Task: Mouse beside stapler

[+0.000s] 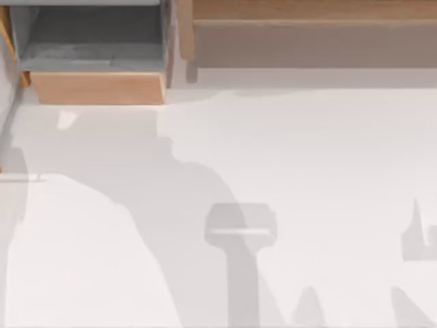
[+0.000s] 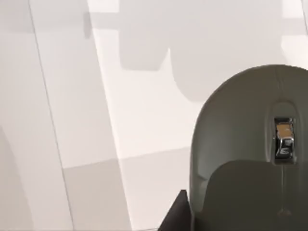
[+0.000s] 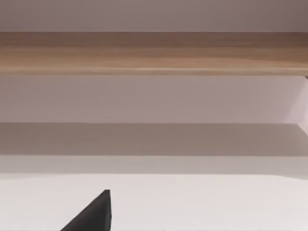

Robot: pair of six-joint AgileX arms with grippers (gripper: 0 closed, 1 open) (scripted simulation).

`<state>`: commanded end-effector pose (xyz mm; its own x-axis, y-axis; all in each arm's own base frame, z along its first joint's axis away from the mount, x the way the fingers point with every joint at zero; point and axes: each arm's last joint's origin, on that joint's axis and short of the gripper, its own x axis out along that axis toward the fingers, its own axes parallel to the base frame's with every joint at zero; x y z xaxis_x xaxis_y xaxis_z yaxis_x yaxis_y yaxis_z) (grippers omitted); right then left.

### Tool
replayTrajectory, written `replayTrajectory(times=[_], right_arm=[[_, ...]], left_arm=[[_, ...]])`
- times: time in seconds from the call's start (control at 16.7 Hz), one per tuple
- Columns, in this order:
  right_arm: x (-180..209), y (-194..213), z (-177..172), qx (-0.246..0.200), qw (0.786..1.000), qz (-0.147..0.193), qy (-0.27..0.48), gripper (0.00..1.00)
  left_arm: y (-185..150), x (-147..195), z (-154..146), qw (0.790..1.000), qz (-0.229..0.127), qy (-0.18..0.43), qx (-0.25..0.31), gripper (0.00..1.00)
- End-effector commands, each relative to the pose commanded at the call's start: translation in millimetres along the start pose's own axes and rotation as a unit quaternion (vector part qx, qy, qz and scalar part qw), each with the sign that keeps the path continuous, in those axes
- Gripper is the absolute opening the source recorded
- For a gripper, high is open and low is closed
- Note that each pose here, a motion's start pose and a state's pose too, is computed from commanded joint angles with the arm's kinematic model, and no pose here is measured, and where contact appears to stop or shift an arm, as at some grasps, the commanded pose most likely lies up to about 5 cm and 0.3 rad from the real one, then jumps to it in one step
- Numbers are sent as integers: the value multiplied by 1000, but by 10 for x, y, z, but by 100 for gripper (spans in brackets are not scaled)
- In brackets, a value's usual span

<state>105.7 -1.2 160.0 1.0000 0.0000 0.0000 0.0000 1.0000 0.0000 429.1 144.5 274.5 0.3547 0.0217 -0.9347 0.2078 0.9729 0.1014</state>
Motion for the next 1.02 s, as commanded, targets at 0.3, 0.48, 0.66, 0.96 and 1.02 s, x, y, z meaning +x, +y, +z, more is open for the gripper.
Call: replayTrajectory(times=[0.3, 0.48, 0.66, 0.96, 1.02], right_arm=[[0, 0, 0, 0, 1000, 0, 0, 100], [0, 0, 0, 0, 1000, 0, 0, 100], [0, 0, 0, 0, 1000, 0, 0, 100], [0, 0, 0, 0, 1000, 0, 0, 100], [0, 0, 0, 0, 1000, 0, 0, 100]], left_arm=[[-395, -486, -287, 999, 19, -36, -27, 0], [-631, -568, -556, 998, 21, -36, -45, 0], [-847, -485, -854, 998, 16, -20, -63, 0], [-1162, -70, -1341, 996, -2, 40, -85, 0], [-1217, 29, -1431, 995, -6, 54, -87, 0]])
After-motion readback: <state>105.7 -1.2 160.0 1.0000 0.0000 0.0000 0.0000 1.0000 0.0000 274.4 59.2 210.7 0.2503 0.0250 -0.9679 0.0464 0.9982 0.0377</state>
